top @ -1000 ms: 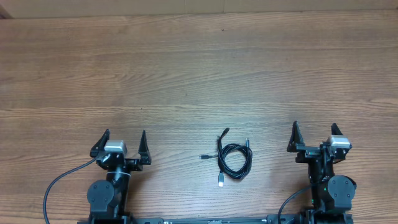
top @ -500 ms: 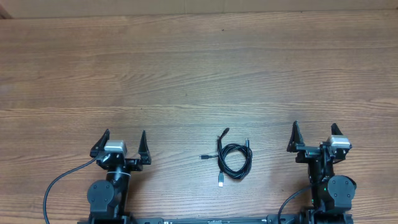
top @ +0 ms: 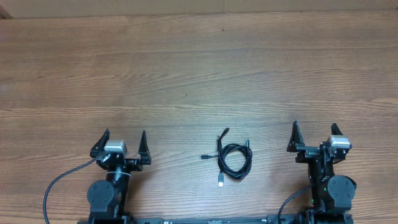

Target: Untangle cables

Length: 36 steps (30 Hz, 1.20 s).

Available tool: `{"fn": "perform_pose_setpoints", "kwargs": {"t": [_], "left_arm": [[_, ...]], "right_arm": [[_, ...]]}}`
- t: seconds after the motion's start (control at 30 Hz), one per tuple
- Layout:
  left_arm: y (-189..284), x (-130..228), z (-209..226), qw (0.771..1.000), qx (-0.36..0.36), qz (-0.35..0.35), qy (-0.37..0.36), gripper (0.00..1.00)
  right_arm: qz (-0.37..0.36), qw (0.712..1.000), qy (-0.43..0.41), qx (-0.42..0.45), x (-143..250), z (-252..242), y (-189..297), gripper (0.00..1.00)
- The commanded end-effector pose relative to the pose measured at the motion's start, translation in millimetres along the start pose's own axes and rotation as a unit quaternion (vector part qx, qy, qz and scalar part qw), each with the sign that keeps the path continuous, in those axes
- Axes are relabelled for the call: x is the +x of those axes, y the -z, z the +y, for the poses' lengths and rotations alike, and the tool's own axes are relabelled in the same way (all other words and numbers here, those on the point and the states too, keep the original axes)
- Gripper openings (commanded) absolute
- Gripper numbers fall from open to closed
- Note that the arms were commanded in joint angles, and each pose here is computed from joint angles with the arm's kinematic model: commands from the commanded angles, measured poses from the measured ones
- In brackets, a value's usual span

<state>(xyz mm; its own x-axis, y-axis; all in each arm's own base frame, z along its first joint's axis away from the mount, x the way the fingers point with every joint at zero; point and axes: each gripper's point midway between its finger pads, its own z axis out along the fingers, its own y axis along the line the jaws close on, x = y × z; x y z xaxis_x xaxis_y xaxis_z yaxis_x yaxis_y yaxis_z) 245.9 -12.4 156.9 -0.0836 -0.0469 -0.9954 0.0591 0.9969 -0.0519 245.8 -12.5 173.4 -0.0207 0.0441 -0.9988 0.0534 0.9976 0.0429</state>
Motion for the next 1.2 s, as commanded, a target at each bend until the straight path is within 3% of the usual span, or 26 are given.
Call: {"fn": "perform_pose_setpoints", "kwargs": {"t": [0.0,0.8,1.0,1.1,1.17], "left_arm": [[0,1,0,1.000,-0.002,-0.003,-0.010,0.99],[0,1,0,1.000,-0.002,-0.003,-0.010,1.00],[1,-4,12,0.999,-0.038,-0.012,-0.025,0.99],[0,-11,3,0.999,-0.010,-0.025,-0.023,1.00],[3,-22,-21,0.996,0.058,-0.051,-0.038,0.99]], "right_arm": [[0.000,1.000,0.002,0.002,3,-1,0,1.00],[0.000,1.000,0.002,0.002,3,-1,0,1.00],[0.000,1.000,0.002,0.002,3,-1,0,1.00],[0.000,1.000,0.002,0.002,3,-1,0,1.00],[0.000,1.000,0.002,0.002,3,-1,0,1.00]]}}
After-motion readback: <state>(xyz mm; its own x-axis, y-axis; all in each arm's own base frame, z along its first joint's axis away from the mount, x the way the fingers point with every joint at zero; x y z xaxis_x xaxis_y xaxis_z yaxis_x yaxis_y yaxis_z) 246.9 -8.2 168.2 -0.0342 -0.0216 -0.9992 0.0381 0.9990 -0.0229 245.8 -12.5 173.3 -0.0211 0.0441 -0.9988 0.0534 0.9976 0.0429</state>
